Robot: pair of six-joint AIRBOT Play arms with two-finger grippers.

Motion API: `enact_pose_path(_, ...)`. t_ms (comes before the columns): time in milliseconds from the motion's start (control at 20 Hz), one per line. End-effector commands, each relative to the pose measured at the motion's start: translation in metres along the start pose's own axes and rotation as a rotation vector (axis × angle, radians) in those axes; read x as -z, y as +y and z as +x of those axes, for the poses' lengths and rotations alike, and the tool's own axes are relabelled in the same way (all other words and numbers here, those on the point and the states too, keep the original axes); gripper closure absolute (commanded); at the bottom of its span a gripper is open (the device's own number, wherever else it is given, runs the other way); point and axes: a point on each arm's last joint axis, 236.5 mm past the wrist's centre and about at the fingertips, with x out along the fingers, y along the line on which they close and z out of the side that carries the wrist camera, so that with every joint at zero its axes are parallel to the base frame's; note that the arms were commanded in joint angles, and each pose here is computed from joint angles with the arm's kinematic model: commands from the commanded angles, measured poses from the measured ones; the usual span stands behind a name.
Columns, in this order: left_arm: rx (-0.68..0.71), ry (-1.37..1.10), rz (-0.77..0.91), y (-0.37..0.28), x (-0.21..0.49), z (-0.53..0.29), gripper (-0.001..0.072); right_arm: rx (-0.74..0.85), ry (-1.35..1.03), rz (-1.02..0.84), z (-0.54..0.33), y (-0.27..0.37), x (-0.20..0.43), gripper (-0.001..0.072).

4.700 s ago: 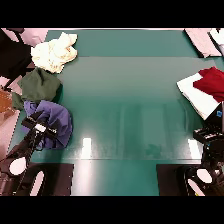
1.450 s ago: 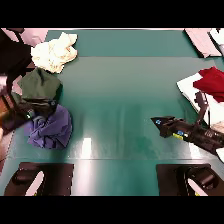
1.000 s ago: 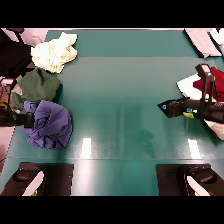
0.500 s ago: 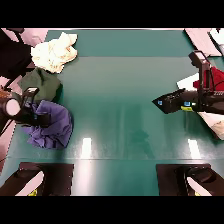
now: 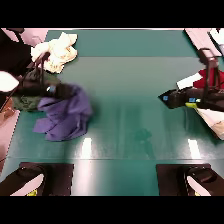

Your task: Fold the shirts.

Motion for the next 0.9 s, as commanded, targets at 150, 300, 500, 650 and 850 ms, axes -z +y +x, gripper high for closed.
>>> enact_pose_path(150, 0.660, -0.203, 0.152, -0.256, -0.084, 0.009, 0.0679, 0.210, -0.211, 0.131, -0.053, -0.087, -0.036, 0.0170)
enact_pose_path(300, 0.930, -0.168, 0.220, -0.335, -0.090, 0.013, 0.0679, 0.283, -0.231, 0.163, -0.069, -0.115, -0.034, 0.0170)
enact_pose_path(500, 0.630, 0.123, 0.310, -0.261, -0.050, 0.073, 0.0678, 0.252, -0.237, 0.218, -0.067, -0.123, -0.036, 0.0170)
enact_pose_path(650, -0.064, 0.634, 0.448, -0.072, 0.035, 0.084, 0.0678, 0.259, -0.199, 0.256, -0.061, -0.135, -0.029, 0.0169)
enact_pose_path(850, -0.415, 0.972, 0.401, 0.041, 0.092, 0.055, 0.0676, 0.225, -0.046, 0.332, -0.031, -0.147, -0.004, 0.0165)
